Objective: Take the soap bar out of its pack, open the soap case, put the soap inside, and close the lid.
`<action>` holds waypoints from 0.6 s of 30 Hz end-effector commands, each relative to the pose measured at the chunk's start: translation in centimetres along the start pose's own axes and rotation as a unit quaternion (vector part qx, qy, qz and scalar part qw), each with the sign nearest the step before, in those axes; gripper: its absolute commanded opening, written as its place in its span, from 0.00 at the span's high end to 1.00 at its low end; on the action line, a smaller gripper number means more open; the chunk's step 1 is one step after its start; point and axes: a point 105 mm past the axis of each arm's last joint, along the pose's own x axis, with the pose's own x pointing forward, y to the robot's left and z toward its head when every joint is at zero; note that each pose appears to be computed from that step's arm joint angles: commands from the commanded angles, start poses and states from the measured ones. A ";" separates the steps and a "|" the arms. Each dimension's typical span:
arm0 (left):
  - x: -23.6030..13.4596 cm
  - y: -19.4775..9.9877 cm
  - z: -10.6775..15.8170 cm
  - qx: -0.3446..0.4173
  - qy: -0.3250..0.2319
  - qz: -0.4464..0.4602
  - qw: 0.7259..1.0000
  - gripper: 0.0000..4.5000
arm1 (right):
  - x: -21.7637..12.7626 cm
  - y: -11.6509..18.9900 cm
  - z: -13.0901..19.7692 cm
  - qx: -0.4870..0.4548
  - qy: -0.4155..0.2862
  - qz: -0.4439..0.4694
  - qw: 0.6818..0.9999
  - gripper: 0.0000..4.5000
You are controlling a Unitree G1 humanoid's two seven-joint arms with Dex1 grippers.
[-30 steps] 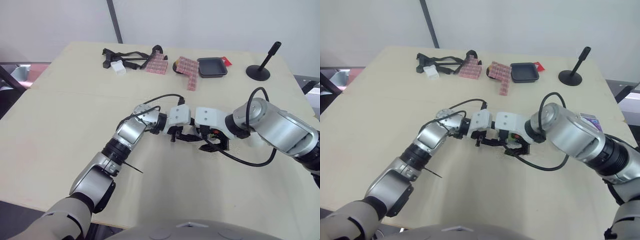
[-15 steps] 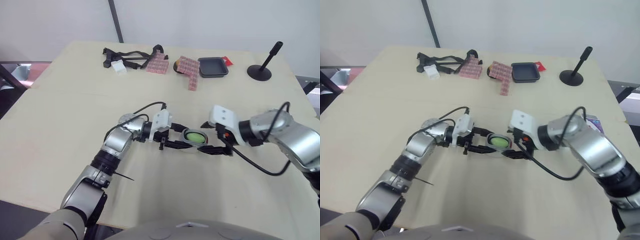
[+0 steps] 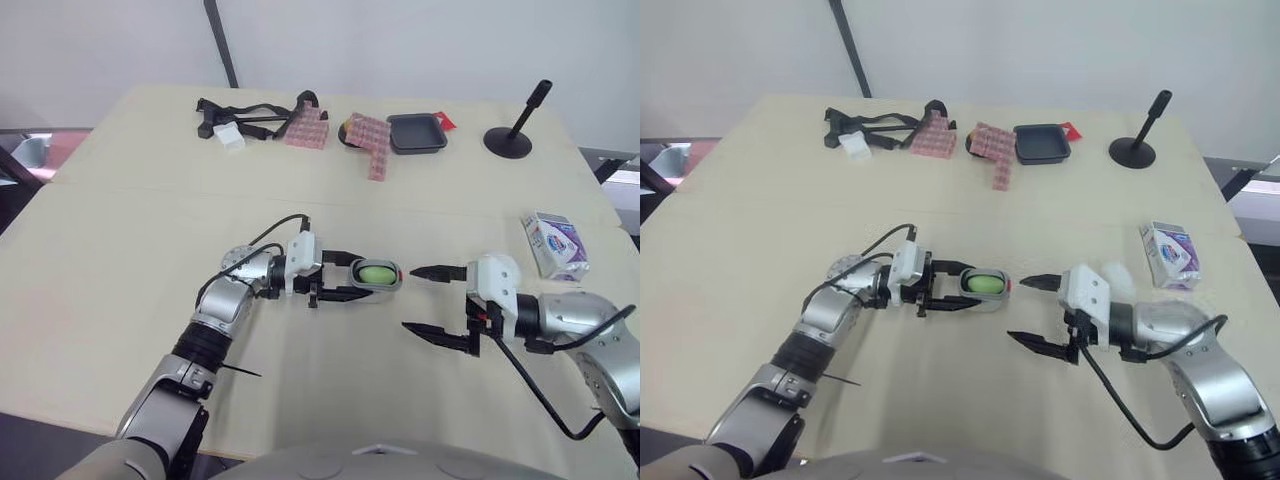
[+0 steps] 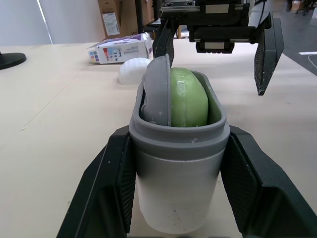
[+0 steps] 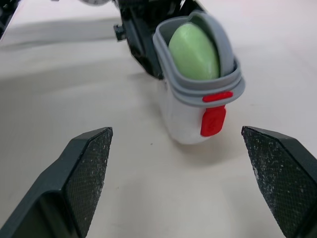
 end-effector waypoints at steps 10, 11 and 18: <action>-0.7 0.3 0.9 0.007 -0.009 0.038 0.999 0.58 | -12.1 -1.0 -5.3 0.062 0.028 -0.286 0.956 0.01; -0.7 0.3 0.9 0.005 -0.008 0.039 0.999 0.58 | -13.1 -0.8 -5.8 0.066 0.037 -0.304 0.950 0.01; -0.7 0.0 1.0 -0.001 -0.004 0.043 0.999 0.58 | -17.4 0.8 -7.8 0.104 0.059 -0.411 0.904 0.01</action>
